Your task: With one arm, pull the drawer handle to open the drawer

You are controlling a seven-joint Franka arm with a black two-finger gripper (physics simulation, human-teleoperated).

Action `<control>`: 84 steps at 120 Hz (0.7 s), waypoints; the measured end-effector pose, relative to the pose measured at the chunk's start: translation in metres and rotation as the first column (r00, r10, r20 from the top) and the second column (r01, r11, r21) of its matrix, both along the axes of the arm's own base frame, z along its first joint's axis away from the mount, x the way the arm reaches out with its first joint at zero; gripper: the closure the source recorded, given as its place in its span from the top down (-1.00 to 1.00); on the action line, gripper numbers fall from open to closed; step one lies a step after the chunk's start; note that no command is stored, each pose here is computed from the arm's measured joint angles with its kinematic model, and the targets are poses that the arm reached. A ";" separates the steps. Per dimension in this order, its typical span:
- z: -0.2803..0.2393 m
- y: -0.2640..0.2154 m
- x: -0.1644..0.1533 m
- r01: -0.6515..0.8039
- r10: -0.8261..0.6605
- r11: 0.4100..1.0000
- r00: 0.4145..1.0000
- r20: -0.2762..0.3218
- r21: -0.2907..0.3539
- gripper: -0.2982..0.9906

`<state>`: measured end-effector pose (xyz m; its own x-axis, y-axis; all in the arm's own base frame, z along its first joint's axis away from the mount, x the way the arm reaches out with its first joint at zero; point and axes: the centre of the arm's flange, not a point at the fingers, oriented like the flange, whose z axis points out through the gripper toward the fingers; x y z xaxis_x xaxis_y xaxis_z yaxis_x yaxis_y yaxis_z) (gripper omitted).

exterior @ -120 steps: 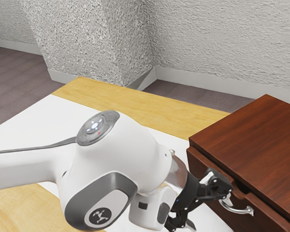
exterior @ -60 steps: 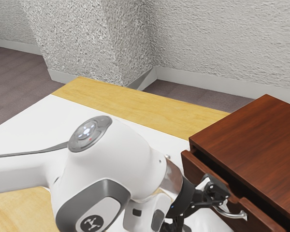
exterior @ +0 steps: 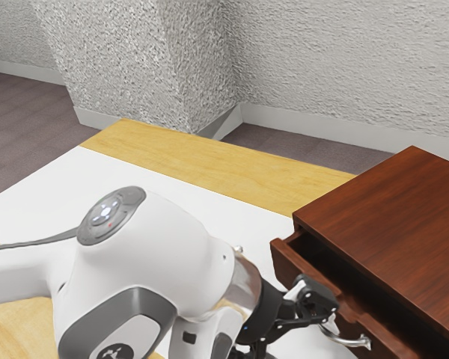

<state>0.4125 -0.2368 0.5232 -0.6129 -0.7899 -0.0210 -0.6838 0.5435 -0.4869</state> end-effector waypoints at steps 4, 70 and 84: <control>0.000 0.002 -0.003 -0.001 0.001 1.000 1.000 0.000 0.000 0.51; -0.001 0.015 -0.029 -0.011 0.012 1.000 1.000 0.005 -0.007 0.52; -0.001 0.017 -0.034 -0.012 0.012 1.000 1.000 0.007 -0.007 0.51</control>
